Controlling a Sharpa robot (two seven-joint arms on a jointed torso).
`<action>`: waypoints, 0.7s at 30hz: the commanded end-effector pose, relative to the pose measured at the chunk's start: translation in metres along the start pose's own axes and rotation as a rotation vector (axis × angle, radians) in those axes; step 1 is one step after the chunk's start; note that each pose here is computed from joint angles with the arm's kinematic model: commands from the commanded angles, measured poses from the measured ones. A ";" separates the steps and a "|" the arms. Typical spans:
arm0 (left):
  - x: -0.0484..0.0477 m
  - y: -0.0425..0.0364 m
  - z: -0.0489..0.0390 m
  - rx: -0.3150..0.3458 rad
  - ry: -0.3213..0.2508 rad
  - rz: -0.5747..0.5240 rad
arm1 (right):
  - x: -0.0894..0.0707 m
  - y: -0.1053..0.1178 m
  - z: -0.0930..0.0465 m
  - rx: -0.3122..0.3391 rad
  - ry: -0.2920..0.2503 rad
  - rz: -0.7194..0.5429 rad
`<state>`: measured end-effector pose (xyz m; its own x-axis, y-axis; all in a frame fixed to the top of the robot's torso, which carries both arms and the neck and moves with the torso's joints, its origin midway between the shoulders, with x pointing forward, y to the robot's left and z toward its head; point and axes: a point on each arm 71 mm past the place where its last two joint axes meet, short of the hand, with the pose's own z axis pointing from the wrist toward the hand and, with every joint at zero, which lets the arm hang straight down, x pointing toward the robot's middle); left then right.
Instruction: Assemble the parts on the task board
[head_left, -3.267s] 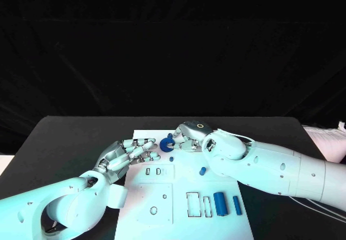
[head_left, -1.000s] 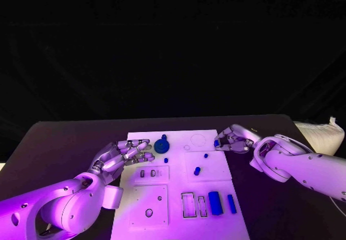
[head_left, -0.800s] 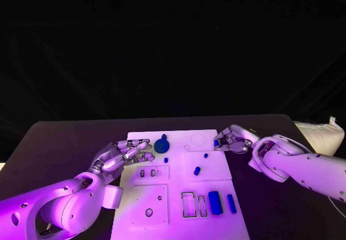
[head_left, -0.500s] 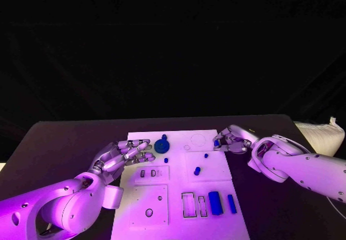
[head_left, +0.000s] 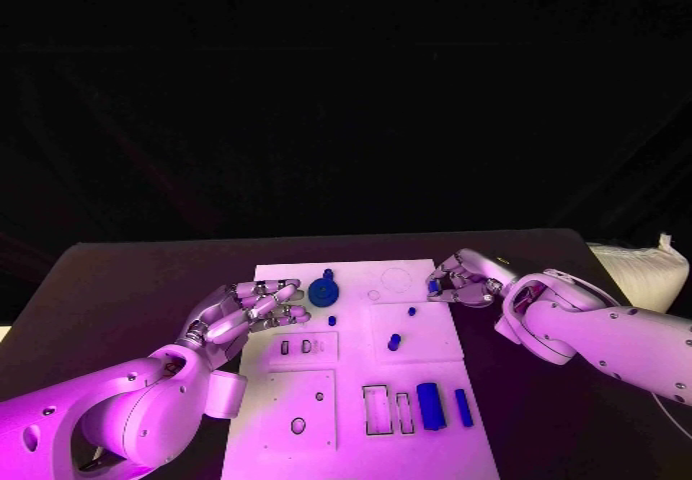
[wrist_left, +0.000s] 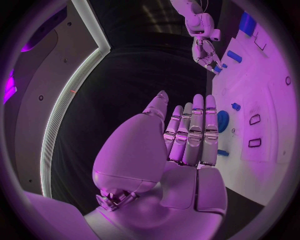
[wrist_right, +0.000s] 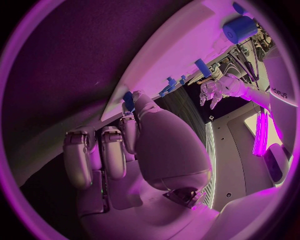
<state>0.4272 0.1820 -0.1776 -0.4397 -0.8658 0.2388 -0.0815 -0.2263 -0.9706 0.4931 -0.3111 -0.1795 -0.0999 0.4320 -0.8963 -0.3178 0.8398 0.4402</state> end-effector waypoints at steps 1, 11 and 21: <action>0.0028 -0.0005 0.0003 0.005 0.025 -0.007 | -0.001 0.000 0.000 -0.006 -0.021 -0.008; 0.0023 -0.0004 0.0004 0.005 0.023 -0.006 | -0.003 0.009 0.002 -0.015 -0.044 0.024; -0.0064 0.0008 0.0029 -0.001 -0.008 -0.022 | 0.000 0.054 0.011 -0.048 -0.019 0.084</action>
<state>0.4320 0.1871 -0.1801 -0.4241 -0.8748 0.2342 -0.0811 -0.2208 -0.9719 0.4868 -0.2674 -0.1543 -0.0957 0.5001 -0.8607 -0.3866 0.7781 0.4950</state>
